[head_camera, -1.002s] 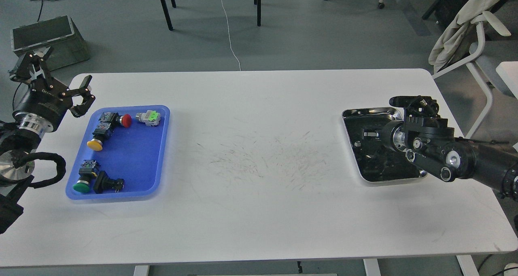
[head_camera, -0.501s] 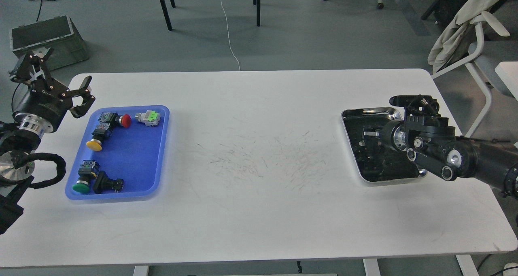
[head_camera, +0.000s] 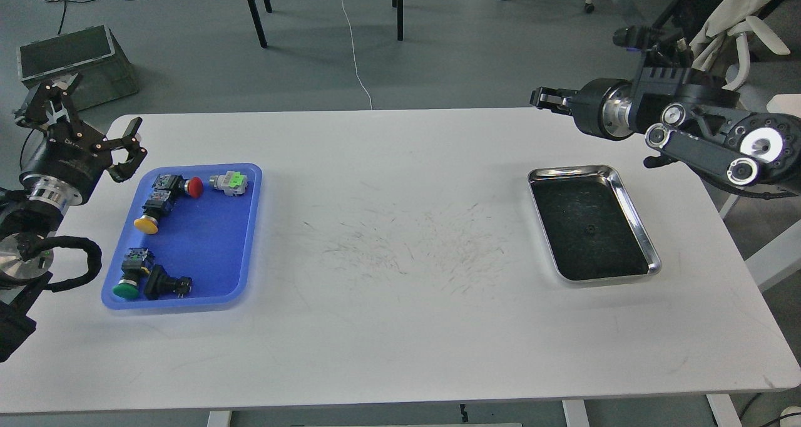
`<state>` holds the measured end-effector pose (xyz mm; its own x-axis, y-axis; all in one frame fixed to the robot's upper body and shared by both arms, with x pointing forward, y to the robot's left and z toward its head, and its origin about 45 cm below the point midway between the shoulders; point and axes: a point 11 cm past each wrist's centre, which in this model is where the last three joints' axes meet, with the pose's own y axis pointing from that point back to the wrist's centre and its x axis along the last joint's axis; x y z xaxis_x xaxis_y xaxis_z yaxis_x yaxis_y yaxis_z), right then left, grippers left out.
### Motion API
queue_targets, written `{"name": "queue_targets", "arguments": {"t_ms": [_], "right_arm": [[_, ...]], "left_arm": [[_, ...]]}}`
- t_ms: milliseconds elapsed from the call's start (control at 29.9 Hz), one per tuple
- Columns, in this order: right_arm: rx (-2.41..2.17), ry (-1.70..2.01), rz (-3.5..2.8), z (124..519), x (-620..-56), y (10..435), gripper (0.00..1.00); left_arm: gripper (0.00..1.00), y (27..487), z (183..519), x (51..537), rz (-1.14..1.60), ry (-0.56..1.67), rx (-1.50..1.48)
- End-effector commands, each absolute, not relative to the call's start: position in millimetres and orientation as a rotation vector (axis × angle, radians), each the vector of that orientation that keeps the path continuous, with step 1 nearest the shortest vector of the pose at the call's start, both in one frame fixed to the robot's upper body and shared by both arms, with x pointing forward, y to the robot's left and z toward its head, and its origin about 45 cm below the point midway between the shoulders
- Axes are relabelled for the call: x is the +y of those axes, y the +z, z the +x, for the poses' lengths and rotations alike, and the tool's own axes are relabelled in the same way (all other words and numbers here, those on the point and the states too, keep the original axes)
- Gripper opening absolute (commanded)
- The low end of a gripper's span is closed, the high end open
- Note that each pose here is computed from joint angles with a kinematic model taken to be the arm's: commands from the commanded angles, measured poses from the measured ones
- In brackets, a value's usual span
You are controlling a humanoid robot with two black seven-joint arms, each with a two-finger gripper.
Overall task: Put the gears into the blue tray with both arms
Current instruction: 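Lift the black gear and carry it toward the table center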
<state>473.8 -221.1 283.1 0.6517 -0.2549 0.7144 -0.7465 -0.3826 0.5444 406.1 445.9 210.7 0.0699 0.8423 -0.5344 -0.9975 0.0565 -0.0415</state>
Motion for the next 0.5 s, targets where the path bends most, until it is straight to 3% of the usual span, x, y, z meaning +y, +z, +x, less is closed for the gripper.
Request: {"name": "queue_targets", "arguments": {"t_ms": [0,200,468], "right_arm": [[-0.723,0.619,2.113,464,-150,279,0.01],[-0.634,0.608,2.200,447,-45,236,0.01],[-0.730,0.534,2.149,455,-72,201,0.01]], "left_arm": [[0.99,212,406,446,-0.458,1.457,0.418],[0.99,216,404,454,-0.450,1.468,0.402],[0.99,227,403,467,-0.449,1.482,0.374]]}}
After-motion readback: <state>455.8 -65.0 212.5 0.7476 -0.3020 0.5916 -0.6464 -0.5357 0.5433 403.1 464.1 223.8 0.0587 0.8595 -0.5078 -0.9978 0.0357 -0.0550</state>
